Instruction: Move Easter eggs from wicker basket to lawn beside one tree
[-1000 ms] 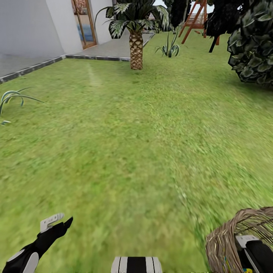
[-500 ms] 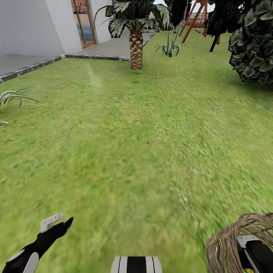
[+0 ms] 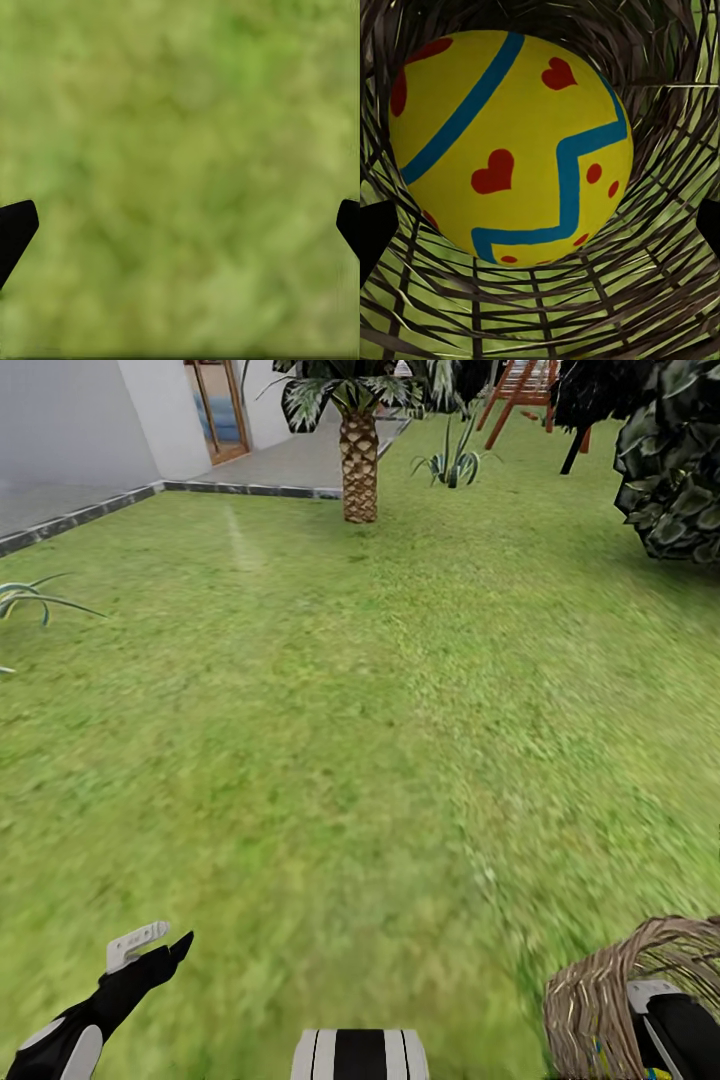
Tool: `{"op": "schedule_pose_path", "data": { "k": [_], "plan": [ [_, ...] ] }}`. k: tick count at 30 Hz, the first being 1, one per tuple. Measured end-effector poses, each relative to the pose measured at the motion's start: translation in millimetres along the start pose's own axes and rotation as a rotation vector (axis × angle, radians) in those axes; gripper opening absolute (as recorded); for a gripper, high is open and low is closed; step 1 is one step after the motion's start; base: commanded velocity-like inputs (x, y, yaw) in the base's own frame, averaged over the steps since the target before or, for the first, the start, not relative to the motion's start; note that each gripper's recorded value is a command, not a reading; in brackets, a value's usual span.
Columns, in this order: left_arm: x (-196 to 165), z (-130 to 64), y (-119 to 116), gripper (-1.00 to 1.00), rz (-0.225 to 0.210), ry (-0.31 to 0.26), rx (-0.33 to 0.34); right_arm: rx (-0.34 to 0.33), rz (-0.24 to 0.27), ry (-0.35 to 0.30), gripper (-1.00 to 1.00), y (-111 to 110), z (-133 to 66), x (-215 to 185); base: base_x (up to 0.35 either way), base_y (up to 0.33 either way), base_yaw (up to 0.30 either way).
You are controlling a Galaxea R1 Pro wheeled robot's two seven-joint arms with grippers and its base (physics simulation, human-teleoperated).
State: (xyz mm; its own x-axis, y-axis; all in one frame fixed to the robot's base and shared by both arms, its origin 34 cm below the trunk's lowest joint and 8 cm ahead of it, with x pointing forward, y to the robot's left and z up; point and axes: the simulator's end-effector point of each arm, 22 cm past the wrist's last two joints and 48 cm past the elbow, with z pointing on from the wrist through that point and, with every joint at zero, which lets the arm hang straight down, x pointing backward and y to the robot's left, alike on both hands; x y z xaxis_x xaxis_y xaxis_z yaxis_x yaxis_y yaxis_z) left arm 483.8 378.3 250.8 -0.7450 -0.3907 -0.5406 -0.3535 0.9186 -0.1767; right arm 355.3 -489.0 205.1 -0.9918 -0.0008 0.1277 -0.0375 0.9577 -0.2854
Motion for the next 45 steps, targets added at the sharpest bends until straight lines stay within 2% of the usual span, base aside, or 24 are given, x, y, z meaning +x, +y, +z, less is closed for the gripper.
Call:
{"op": "schedule_pose_path", "data": {
  "k": [11,23,45],
  "plan": [
    [15,6.5,4,1.0,-0.001,0.036,-0.008,-0.001,-0.009,0.031,1.0,4,10.4,9,0.0,0.0,0.0],
    [14,6.6,5,1.0,0.0,0.032,-0.01,-0.001,-0.009,0.031,1.0,4,10.3,9,0.127,0.0,0.0],
    [59,22.7,12,1.0,-0.013,0.119,-0.038,-0.01,-0.031,0.109,1.0,16,36.2,31,0.0,0.0,0.0]
  ]
}}
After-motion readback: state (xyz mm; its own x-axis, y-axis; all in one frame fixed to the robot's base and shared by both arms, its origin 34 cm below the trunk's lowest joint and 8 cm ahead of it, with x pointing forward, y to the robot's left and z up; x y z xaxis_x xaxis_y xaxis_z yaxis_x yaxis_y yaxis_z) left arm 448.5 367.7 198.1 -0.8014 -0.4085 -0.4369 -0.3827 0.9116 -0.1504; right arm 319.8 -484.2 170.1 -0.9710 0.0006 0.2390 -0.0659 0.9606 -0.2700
